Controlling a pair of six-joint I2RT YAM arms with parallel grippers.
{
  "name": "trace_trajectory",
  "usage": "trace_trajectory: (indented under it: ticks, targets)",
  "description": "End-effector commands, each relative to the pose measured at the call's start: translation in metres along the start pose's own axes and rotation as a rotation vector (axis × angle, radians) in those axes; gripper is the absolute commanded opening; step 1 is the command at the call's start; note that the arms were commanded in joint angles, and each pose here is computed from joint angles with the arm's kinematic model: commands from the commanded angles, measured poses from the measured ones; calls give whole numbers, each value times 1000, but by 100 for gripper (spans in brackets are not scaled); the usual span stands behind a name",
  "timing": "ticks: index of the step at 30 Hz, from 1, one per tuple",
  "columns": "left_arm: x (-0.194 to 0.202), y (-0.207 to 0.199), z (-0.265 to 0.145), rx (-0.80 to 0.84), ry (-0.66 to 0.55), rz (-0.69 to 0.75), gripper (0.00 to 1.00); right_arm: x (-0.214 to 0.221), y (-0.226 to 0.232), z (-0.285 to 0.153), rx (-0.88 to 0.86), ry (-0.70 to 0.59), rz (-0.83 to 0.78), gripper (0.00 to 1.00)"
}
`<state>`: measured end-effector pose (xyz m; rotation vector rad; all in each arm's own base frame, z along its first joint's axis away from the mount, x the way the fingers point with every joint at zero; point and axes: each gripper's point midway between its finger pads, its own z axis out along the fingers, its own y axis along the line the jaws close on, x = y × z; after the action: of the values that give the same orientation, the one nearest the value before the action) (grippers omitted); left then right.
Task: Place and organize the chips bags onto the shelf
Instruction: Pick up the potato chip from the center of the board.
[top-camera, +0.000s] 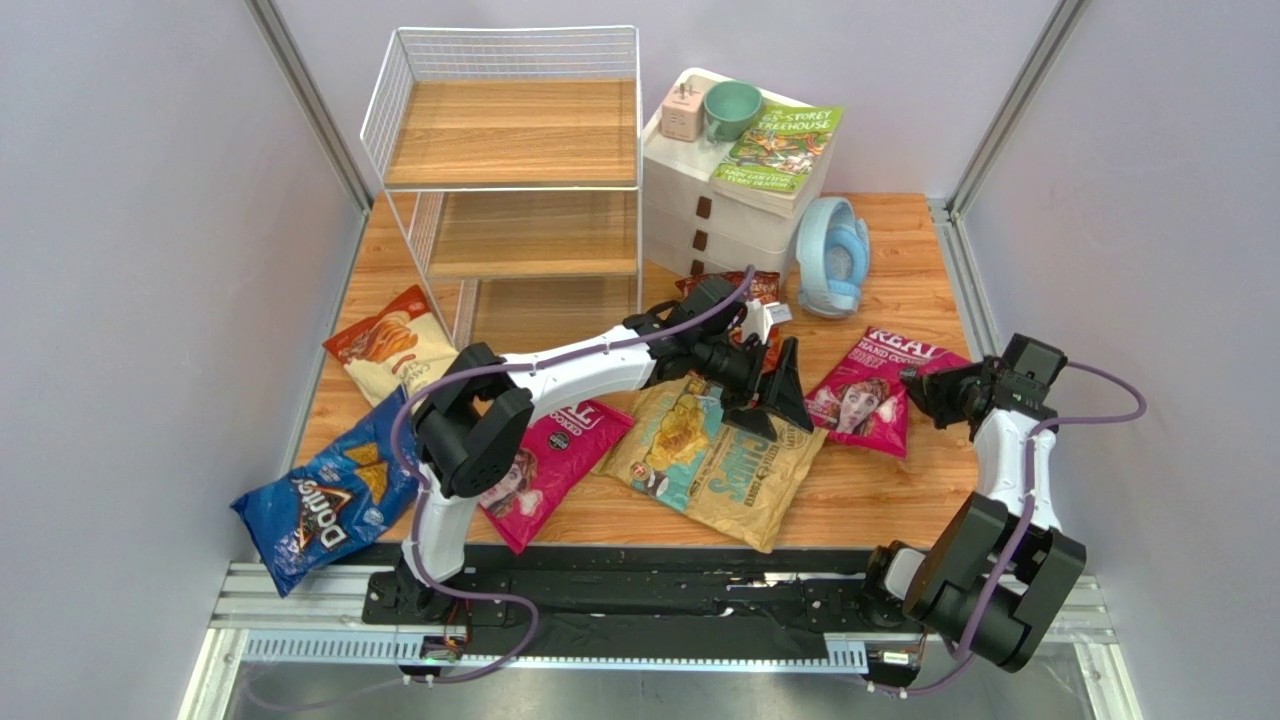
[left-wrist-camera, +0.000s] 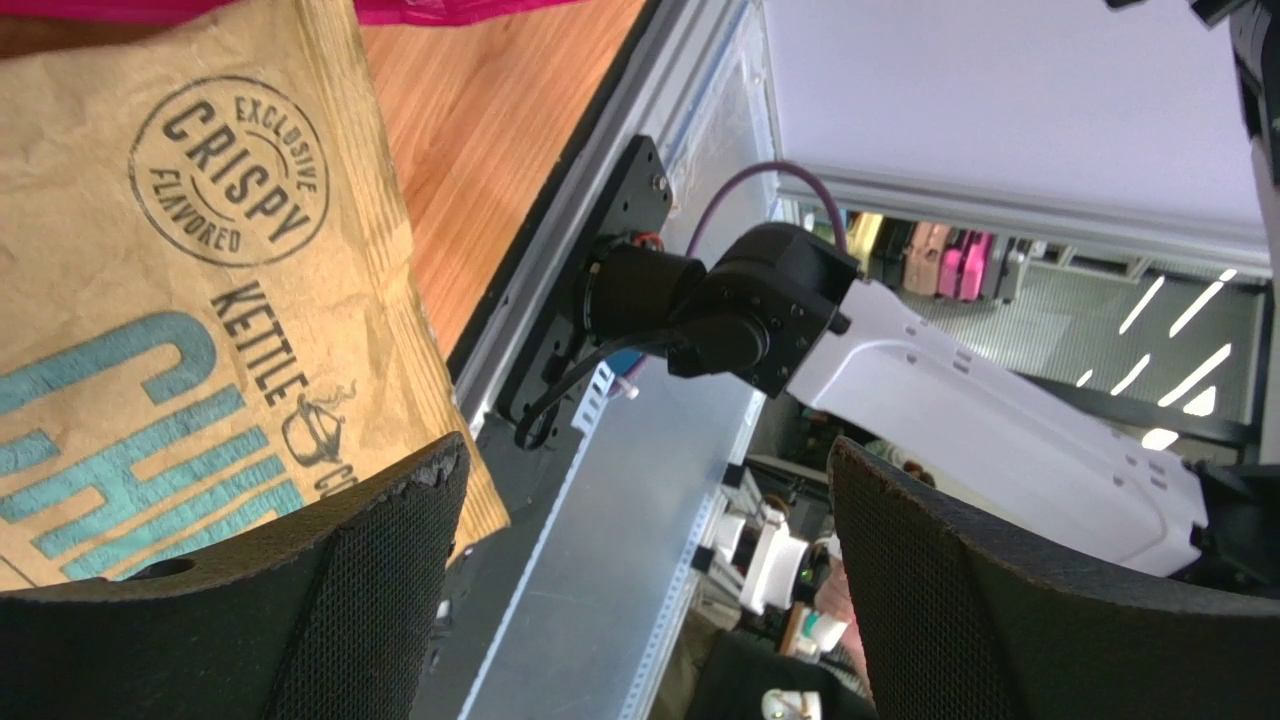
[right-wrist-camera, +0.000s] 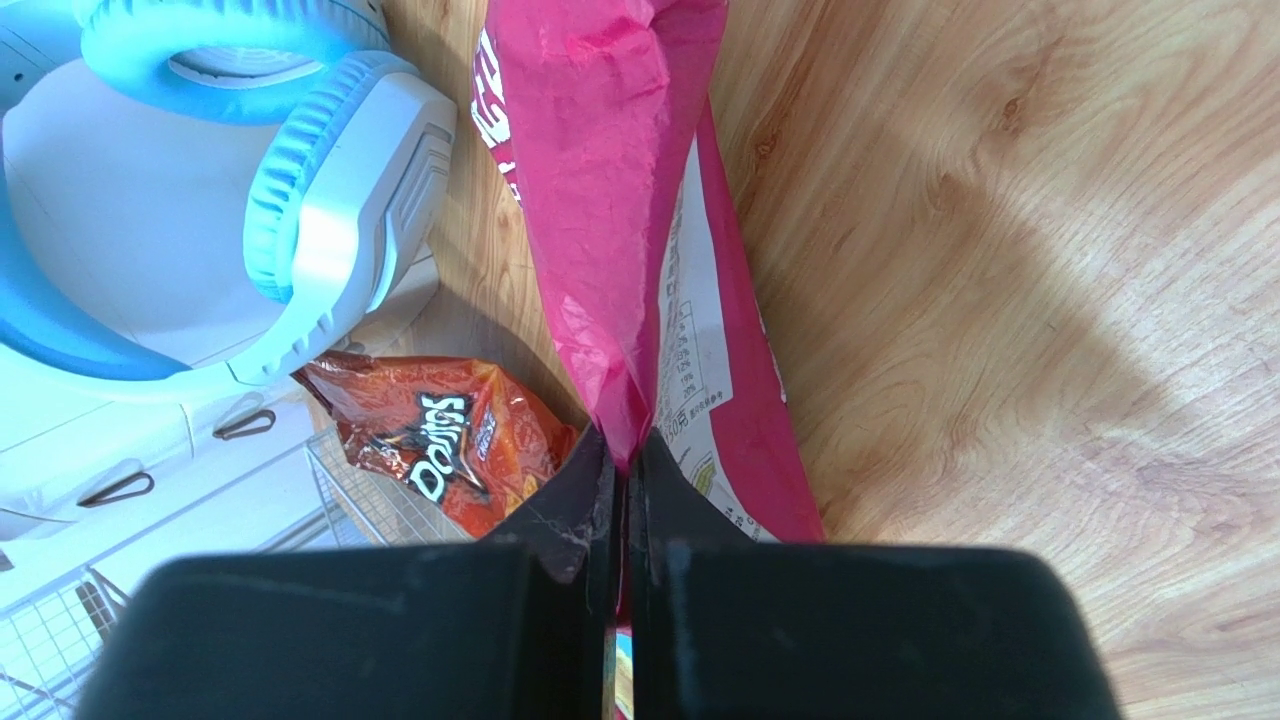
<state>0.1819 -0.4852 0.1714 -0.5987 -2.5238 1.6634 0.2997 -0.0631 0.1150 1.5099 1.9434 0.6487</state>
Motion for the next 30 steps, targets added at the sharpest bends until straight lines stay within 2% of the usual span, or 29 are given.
trace_trajectory:
  ticks: [1, 12, 22, 25, 28, 30]
  targets:
    - [-21, -14, 6, 41, -51, 16, 94, -19, 29, -11, -83, -67, 11, 0]
    - [-32, 5, 24, 17, -63, -30, 94, -41, 52, -10, -147, -90, 54, 0]
    - [-50, 23, 48, 14, -115, -117, 95, -16, 35, -14, -165, -52, 99, 0]
    - [-57, 17, 59, 76, -134, -123, 95, -3, 24, -13, -198, -47, 150, 0]
    - [-57, 20, 71, 81, -126, -165, 94, 9, 5, -5, -225, -53, 267, 0]
    - [-61, 22, 73, 65, -147, -175, 94, 8, 9, -12, -283, -88, 301, 0]
